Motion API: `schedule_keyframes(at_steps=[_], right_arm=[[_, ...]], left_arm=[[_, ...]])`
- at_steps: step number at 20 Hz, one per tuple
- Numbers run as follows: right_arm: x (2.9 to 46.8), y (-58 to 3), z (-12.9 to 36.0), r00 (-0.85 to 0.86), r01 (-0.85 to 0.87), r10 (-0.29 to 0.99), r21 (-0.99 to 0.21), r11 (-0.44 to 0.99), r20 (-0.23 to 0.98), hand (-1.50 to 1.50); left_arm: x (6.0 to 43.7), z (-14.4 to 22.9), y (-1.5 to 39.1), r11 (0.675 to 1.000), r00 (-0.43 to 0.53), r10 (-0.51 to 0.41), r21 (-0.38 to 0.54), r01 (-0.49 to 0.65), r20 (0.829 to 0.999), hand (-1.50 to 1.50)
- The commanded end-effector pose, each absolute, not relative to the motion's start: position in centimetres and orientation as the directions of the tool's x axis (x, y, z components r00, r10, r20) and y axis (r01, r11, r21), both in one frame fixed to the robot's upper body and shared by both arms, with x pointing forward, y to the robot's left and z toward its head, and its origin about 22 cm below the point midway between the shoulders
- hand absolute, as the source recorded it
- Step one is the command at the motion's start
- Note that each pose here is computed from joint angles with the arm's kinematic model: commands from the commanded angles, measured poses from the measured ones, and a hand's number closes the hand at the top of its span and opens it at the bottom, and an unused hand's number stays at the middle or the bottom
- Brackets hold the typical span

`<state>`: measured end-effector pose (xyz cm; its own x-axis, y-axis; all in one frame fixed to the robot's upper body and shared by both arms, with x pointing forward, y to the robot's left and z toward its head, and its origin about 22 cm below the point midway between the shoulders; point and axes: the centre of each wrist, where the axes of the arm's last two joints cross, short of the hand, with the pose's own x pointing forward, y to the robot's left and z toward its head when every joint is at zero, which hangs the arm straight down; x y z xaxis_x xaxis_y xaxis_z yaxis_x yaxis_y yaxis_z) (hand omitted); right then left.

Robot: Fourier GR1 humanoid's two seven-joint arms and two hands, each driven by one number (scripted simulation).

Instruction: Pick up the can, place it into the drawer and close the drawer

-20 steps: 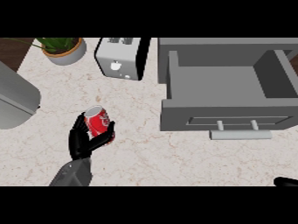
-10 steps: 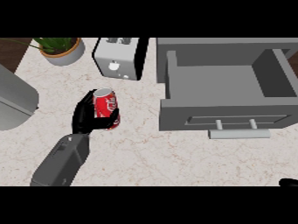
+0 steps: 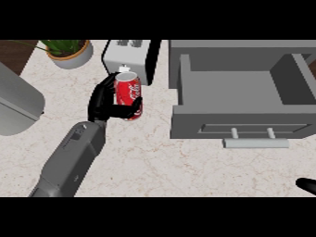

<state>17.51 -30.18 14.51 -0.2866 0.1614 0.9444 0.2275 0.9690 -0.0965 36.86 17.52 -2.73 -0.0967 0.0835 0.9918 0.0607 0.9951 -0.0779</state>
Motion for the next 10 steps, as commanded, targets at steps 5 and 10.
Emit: schedule_keyframes(at_steps=[5,10], right_arm=[[15.0,-30.7,15.2,-0.29,0.219,0.174,-0.112,0.969,0.941,-1.5],[15.7,-31.0,15.9,-0.293,0.223,0.159,-0.095,0.97,0.943,-1.5]], left_arm=[[39.5,6.5,14.4,0.987,-0.114,0.078,-0.06,0.149,0.99,1.5],[40.0,11.8,9.9,0.986,-0.127,0.084,-0.065,0.152,0.988,1.5]])
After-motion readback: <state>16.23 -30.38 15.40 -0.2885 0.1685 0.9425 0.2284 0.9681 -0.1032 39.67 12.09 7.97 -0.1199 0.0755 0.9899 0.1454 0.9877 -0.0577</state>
